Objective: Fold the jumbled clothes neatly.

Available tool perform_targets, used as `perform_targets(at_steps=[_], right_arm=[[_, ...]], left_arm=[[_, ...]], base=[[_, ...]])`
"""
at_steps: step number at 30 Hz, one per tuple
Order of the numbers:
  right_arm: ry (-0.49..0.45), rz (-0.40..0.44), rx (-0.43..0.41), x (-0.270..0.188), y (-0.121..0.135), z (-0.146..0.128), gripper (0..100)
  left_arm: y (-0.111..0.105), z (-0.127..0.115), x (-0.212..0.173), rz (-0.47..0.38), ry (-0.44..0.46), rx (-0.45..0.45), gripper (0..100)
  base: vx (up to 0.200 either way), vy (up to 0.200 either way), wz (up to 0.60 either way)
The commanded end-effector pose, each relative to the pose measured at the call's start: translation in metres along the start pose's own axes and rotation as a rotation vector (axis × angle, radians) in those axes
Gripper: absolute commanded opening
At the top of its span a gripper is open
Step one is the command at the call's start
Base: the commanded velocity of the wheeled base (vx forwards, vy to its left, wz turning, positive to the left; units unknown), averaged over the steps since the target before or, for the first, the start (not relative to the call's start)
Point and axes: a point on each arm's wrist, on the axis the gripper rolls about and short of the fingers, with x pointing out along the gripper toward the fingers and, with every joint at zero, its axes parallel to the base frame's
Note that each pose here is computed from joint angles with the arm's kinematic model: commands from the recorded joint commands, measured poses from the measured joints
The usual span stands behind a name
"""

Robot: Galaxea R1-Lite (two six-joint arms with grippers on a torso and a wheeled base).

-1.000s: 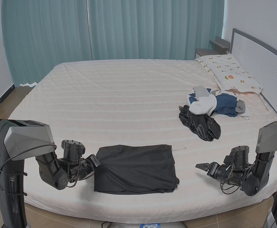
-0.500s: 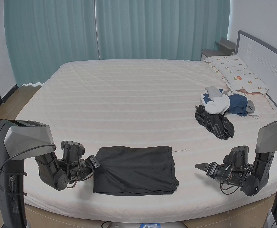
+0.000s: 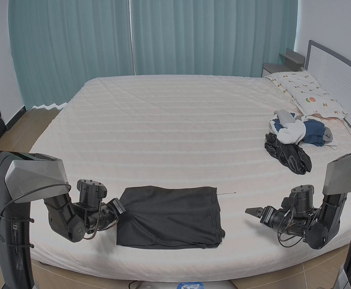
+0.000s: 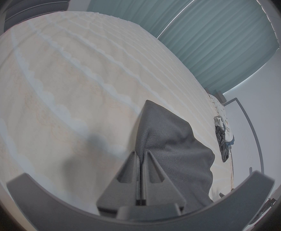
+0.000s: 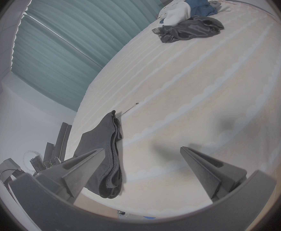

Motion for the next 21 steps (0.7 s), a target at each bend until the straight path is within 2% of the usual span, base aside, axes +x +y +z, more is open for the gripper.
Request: perform_targets(at_steps=[1, 3, 4, 8, 14, 16, 21], right_arm=[[0.007, 0.005, -0.006, 0.001, 0.002, -0.002, 100], [0.009, 0.009, -0.009, 0.000, 0.003, -0.003, 100], [0.009, 0.009, -0.009, 0.000, 0.003, -0.003, 100], [0.029, 0.020, -0.023, 0.000, 0.008, -0.009, 100], [0.072, 0.053, -0.061, 0.001, 0.020, -0.022, 100], [0.096, 0.071, -0.085, 0.004, 0.027, -0.030, 100], [0.125, 0.087, -0.122, 0.014, 0.037, -0.045, 100]], left_arm=[[0.000, -0.001, 0.000, 0.000, 0.002, 0.002, 0], [0.000, -0.003, -0.002, 0.004, 0.007, 0.003, 0], [0.000, -0.003, -0.002, 0.004, 0.007, 0.003, 100], [-0.001, -0.007, -0.008, -0.001, 0.013, 0.013, 100], [-0.017, 0.008, -0.014, -0.080, -0.059, 0.013, 100], [-0.025, 0.018, -0.006, -0.118, -0.100, 0.013, 100], [-0.027, 0.015, 0.019, -0.124, -0.098, 0.026, 100]], base=[[0.000, 0.000, 0.00], [0.000, 0.000, 0.00], [0.000, 0.000, 0.00], [0.000, 0.000, 0.00], [0.000, 0.000, 0.00], [0.000, 0.000, 0.00], [0.000, 0.000, 0.00]])
